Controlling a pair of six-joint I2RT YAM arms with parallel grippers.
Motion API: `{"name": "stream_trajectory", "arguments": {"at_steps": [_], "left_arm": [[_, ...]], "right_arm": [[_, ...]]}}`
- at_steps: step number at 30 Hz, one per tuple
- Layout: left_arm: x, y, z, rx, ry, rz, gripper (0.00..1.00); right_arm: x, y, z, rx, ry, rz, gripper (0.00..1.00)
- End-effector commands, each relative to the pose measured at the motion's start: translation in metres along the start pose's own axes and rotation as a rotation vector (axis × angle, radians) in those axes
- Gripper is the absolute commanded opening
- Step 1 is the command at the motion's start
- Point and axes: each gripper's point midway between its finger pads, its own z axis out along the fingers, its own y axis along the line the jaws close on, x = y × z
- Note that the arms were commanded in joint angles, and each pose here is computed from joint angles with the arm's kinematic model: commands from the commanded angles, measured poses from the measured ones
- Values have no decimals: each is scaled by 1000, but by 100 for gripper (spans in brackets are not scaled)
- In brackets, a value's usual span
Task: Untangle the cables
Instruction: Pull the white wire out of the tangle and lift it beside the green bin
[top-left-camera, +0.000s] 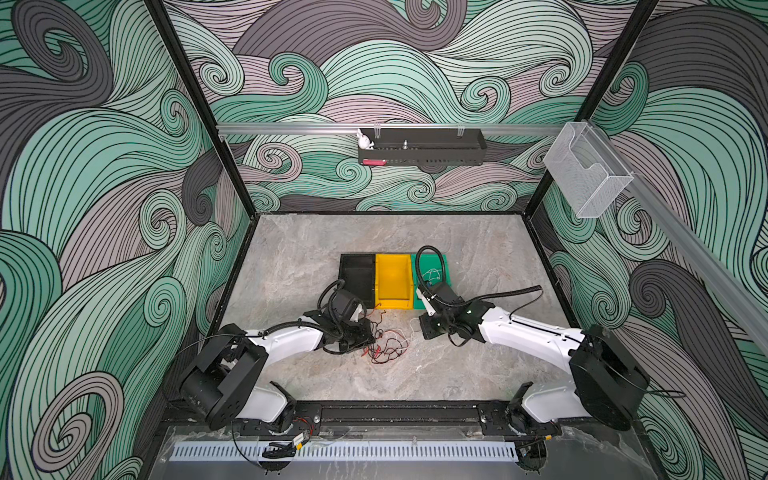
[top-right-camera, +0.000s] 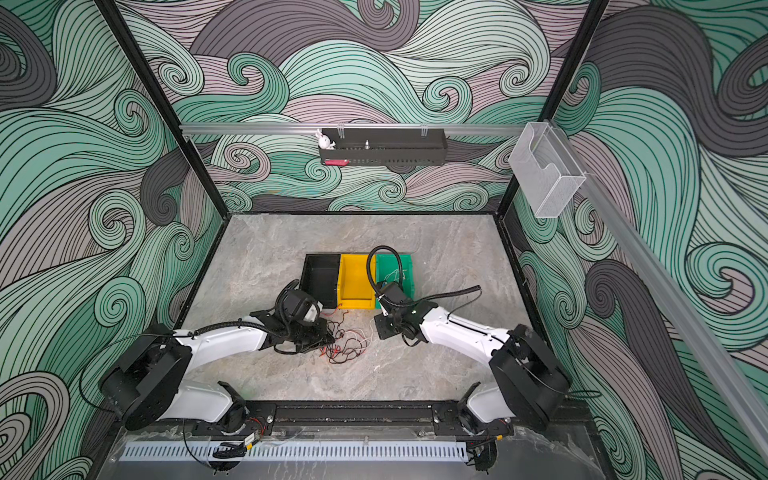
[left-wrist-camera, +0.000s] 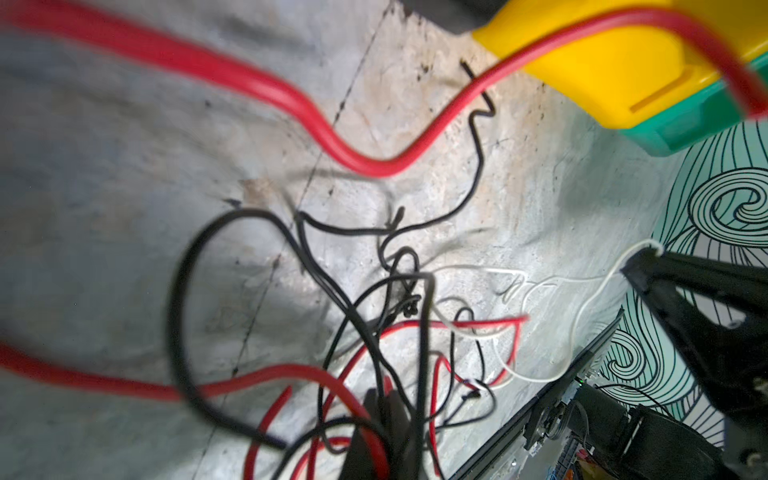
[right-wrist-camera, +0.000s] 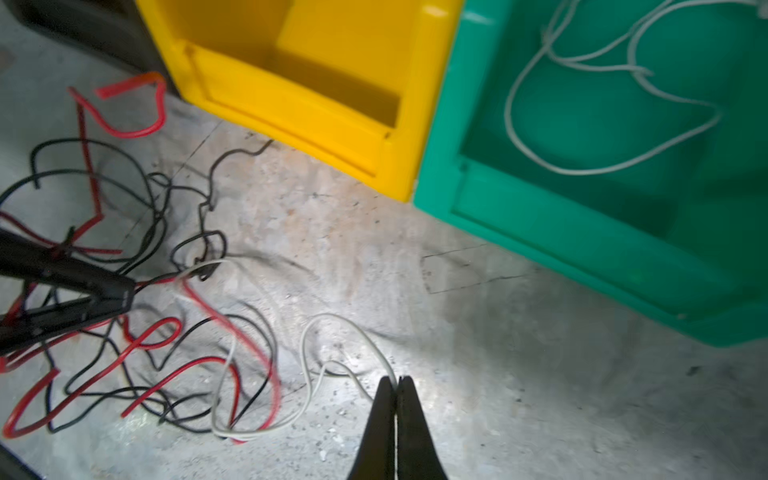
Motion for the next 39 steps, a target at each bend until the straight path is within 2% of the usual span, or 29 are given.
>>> {"name": "stream_trajectory", "arguments": {"at_steps": [1, 13, 19, 22, 29, 39], "left_arm": [[5, 9, -2, -37, -1, -12, 0], [8, 17, -9, -54, -21, -20, 0], [9, 21, -14, -62, -36, -29, 0], [10, 24, -16, -67, -42, -33, 0], [8, 22, -17, -61, -44, -31, 0], [5, 16, -16, -45, -42, -24, 0]], "right_arm": [[-2, -30, -12, 94, -5, 43, 1], [3, -107, -38, 253, -37, 259, 1], [0, -139, -60, 294, -101, 369, 0], [-1, -149, -68, 254, -126, 436, 0], [-28, -122, -86, 63, -215, 449, 0], [-59, -97, -146, -37, -351, 398, 0]]}}
